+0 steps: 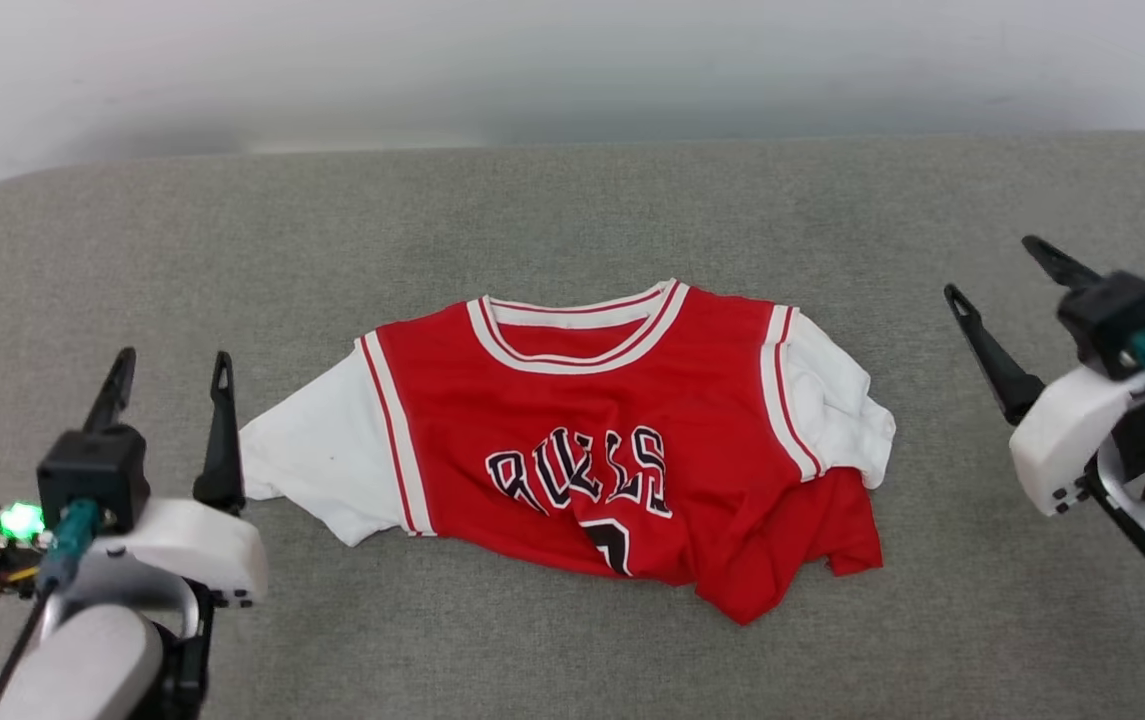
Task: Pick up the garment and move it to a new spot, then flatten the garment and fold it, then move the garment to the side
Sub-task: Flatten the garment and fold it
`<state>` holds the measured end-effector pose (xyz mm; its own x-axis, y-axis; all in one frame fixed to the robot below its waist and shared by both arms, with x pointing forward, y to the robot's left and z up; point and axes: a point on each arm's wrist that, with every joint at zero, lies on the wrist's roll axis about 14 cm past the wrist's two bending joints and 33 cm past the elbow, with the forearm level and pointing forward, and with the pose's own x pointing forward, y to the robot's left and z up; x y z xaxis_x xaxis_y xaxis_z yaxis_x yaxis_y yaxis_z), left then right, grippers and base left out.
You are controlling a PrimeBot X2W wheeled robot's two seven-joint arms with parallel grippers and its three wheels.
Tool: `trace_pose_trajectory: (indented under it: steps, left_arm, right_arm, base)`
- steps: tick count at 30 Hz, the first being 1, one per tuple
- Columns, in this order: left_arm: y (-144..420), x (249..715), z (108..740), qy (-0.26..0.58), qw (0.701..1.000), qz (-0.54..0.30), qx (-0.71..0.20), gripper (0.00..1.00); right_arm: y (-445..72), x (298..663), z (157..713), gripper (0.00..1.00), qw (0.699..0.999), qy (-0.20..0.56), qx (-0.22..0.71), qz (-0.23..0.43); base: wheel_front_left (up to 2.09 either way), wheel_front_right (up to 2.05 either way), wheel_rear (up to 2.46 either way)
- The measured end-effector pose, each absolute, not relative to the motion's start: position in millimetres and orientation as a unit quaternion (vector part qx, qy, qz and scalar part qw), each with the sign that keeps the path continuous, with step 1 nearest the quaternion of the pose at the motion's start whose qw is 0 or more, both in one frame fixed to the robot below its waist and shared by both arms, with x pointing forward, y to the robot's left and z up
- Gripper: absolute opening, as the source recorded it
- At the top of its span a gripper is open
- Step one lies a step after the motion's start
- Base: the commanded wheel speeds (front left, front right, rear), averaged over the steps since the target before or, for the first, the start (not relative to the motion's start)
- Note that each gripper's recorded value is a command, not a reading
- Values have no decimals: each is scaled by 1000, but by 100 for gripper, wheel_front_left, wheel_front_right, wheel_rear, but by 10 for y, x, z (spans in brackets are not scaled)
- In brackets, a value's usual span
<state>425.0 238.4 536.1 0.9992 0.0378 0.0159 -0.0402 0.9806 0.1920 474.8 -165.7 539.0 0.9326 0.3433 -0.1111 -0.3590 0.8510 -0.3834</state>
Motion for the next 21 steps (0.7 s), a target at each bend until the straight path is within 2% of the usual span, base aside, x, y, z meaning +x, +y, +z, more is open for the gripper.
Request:
trace_pose_trajectory:
  steps: [4, 9, 15, 21]
  left_arm:
    - [2372, 4141, 5392, -33, 995, 50, 80, 100]
    - [2374, 4014, 5328, -47, 993, 86, 65, 100]
    - [2342, 3945, 5156, -37, 993, 105, 48, 100]
    - [2378, 3936, 4989, -20, 992, 116, 49, 100]
  right_arm:
    - [-1641, 4787, 5081, 100, 941, 144, -217, 216]
    - [-1642, 4762, 4748, 100, 900, 284, -221, 248]
    - [-1552, 4753, 4351, 100, 851, 405, -193, 272]
    - [-1407, 4722, 3871, 100, 818, 472, -166, 284]
  base:
    - [0, 0, 0]
    - [0, 0, 0]
    - [0, 0, 0]
    - [0, 0, 0]
